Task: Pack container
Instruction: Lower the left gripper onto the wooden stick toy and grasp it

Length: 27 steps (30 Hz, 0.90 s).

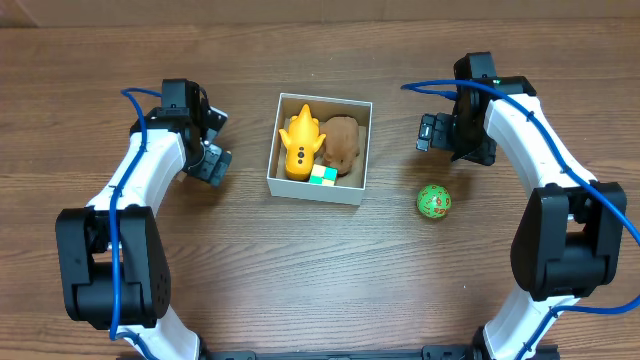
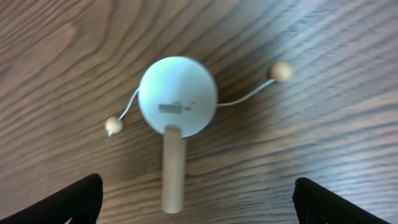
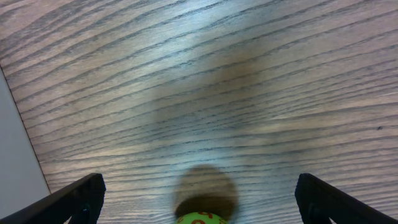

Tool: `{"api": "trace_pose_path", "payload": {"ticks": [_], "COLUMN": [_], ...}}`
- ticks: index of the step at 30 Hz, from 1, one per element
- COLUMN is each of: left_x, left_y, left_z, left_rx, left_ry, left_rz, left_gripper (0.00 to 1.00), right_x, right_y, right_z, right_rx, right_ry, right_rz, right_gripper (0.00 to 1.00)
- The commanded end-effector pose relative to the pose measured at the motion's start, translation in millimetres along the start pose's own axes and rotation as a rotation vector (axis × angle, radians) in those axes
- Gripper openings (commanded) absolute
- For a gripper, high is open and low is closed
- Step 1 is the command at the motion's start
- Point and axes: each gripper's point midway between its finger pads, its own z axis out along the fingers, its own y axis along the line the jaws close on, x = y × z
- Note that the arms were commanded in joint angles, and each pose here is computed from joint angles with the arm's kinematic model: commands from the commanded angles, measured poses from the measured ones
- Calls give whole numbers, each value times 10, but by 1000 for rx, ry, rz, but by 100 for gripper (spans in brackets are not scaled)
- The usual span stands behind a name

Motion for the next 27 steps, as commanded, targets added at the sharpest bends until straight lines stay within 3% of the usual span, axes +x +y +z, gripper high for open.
{"api": "trace_pose_path", "payload": {"ticks": [1,11,21,27], "left_x": [30,276,263,191], "left_y": [-109,-166,-152,-94], "left_z": [132,474,452,348], "left_rx": [70,142,136,134], "left_ry": [3,100,110,112], "left_rz": [63,-25,-62,-70], "left_gripper": [97,96,62,57], "right_x": [-40,-39,-40,-39], "right_y": [-8,-9,-8,-9], "right_z": [-61,-61,-61,-61], "right_rx": [3,3,3,3], "right_ry": [-24,-24,-24,-24], "right_rz": [-5,-5,-5,-5], "right_gripper": [100,100,100,100]}}
